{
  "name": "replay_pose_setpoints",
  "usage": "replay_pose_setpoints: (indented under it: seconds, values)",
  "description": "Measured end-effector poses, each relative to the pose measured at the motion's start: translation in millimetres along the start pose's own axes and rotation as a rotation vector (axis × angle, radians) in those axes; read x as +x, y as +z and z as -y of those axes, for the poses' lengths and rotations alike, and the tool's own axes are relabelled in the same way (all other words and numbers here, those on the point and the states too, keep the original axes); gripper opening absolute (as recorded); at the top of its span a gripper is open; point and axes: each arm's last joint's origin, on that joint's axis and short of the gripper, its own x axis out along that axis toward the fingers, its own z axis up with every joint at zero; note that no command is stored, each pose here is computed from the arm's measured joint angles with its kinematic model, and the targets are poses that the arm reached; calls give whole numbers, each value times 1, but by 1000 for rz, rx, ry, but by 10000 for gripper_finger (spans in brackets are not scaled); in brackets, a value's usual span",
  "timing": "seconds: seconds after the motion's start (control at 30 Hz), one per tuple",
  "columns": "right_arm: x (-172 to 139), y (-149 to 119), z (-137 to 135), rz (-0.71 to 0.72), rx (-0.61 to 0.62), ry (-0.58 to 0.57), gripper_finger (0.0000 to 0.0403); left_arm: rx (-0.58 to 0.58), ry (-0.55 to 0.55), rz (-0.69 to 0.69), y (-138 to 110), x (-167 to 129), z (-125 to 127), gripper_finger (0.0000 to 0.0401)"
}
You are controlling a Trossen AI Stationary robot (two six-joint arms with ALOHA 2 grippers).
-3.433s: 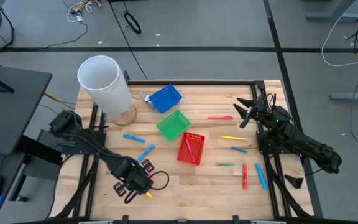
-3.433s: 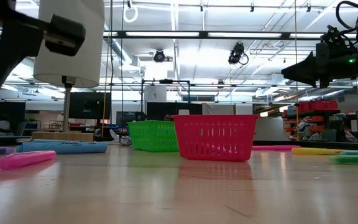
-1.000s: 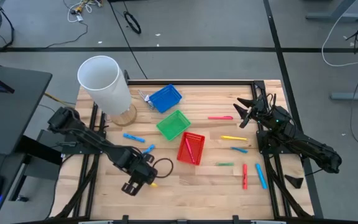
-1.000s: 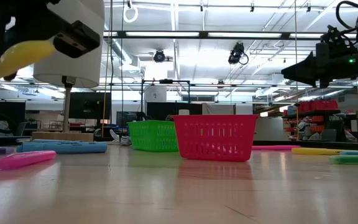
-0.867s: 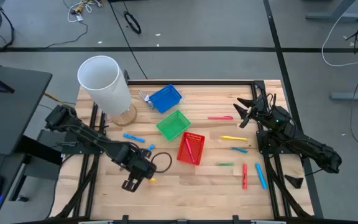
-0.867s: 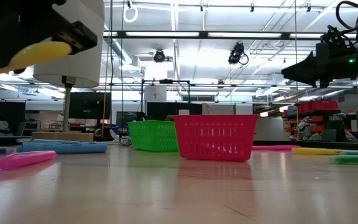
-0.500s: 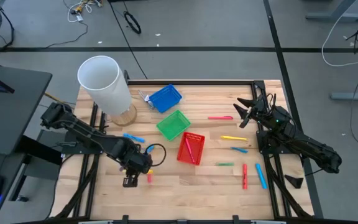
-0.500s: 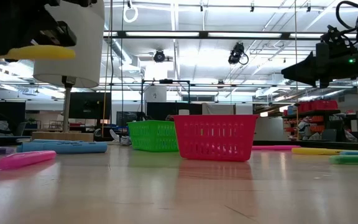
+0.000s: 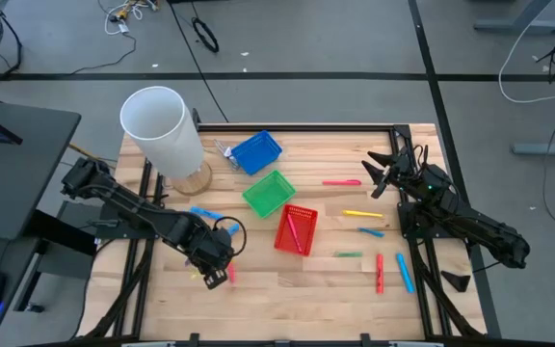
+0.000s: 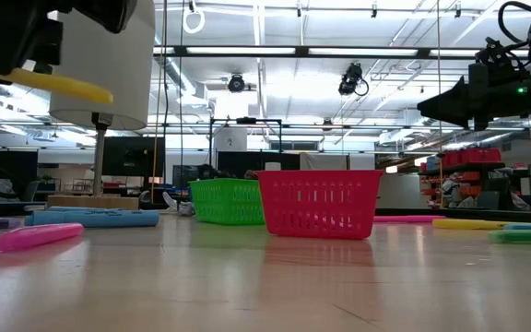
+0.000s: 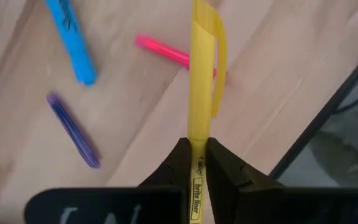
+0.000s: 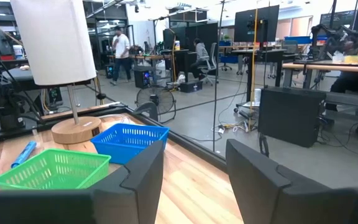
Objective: Pick & Place Markers
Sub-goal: Put the bottom yellow pen into the red bin
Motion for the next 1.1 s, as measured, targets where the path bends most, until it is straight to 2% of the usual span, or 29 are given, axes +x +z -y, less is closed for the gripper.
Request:
replay_pose_setpoints:
  seconds: [0.3, 0.57, 0.9, 1.1]
  values:
    - [0, 0, 0, 1, 0, -1, 176, -287, 0, 18, -12, 1, 6, 28]
    - [0, 0, 0, 0, 0, 0, 176, -454, -12, 84, -21, 2, 12, 28]
    - [0, 0, 0, 0, 0, -1, 176, -516, -26, 104, -26, 3, 15, 28]
    - [0, 0, 0, 0, 0, 0, 176, -572, -35, 108, -13, 2, 20, 28]
